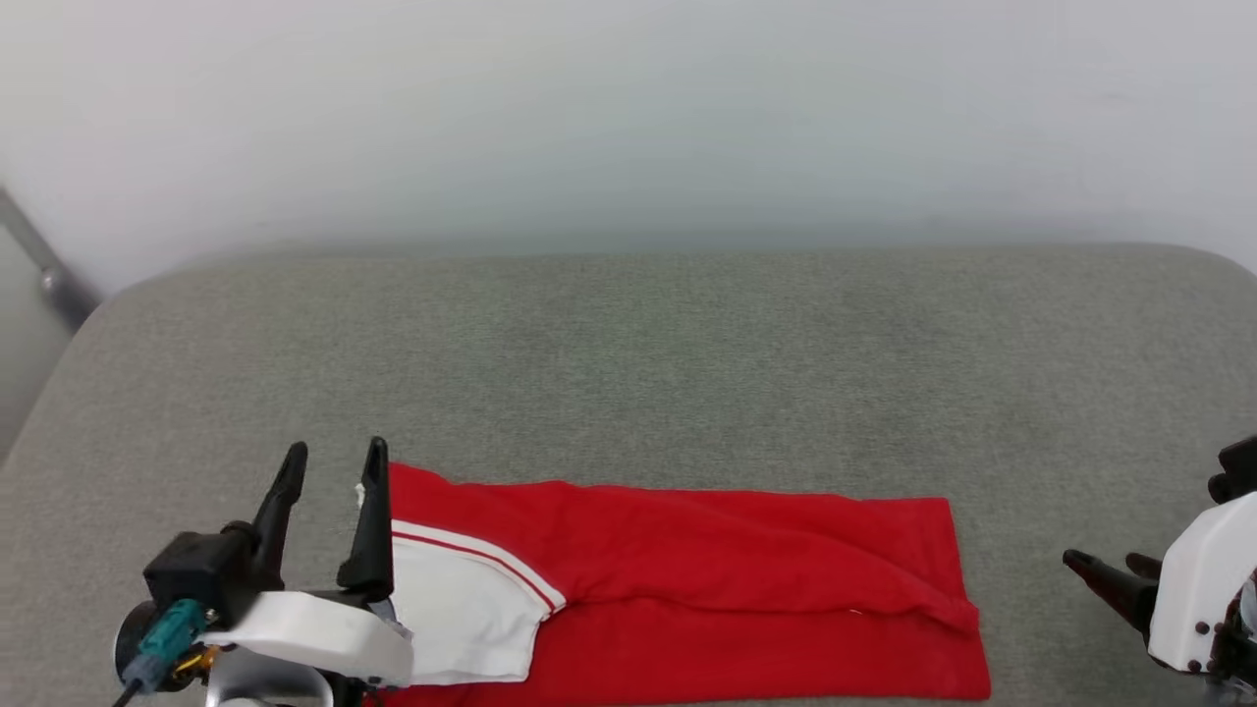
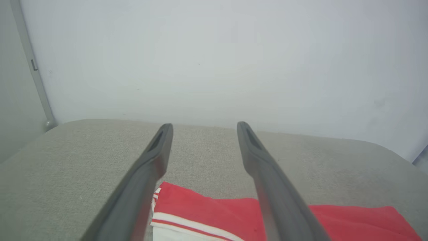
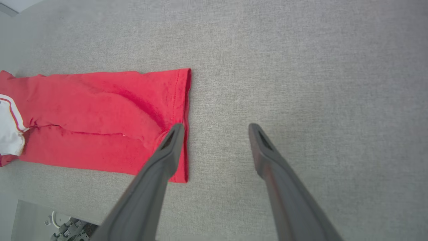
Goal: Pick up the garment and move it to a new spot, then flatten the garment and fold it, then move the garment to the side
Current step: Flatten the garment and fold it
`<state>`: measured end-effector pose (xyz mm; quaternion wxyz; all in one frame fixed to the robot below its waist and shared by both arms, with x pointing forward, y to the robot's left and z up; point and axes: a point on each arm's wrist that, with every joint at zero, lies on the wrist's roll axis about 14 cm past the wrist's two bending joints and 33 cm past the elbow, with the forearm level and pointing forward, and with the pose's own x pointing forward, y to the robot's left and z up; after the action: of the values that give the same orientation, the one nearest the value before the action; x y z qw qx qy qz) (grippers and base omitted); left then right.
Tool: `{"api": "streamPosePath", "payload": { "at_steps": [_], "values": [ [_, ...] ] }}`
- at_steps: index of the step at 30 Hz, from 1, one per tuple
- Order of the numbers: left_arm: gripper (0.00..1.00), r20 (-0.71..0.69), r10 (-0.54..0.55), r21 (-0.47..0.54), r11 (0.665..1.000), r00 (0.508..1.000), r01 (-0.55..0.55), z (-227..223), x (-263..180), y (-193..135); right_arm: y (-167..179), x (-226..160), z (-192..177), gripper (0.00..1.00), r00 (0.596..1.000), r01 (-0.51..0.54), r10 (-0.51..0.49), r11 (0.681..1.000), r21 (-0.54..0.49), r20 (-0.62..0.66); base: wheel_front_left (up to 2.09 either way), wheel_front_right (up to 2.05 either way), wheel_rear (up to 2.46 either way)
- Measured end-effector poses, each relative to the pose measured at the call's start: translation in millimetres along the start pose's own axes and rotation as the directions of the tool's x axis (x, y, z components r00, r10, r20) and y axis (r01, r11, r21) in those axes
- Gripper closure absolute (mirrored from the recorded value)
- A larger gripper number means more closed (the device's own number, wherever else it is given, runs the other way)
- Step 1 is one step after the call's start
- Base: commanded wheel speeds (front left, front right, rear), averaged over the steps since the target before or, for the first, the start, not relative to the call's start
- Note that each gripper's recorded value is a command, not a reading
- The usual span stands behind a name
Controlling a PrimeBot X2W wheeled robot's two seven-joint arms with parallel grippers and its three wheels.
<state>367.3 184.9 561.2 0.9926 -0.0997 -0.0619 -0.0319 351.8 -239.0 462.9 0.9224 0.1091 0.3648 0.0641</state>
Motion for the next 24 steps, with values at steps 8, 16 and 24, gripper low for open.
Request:
{"api": "streamPosePath", "payload": {
  "at_steps": [8,16,24],
  "values": [
    [0.00,0.033,0.046,0.074,0.996,0.998,-0.049,0,-17,15,30,32,-33,0.00,0.979,-0.044,0.054,0.998,0.054,-0.196,0.00,0.00,0.00],
    [0.00,0.028,0.084,0.071,0.994,0.996,-0.086,-7,-15,24,53,75,-68,0.00,0.933,-0.064,0.107,0.989,0.134,-0.343,0.00,0.00,0.00],
    [0.00,0.019,0.101,0.078,0.992,0.995,-0.102,-12,-13,32,57,91,-85,1.00,0.893,-0.065,0.122,0.987,0.146,-0.432,0.00,0.00,0.00]
  ]
}}
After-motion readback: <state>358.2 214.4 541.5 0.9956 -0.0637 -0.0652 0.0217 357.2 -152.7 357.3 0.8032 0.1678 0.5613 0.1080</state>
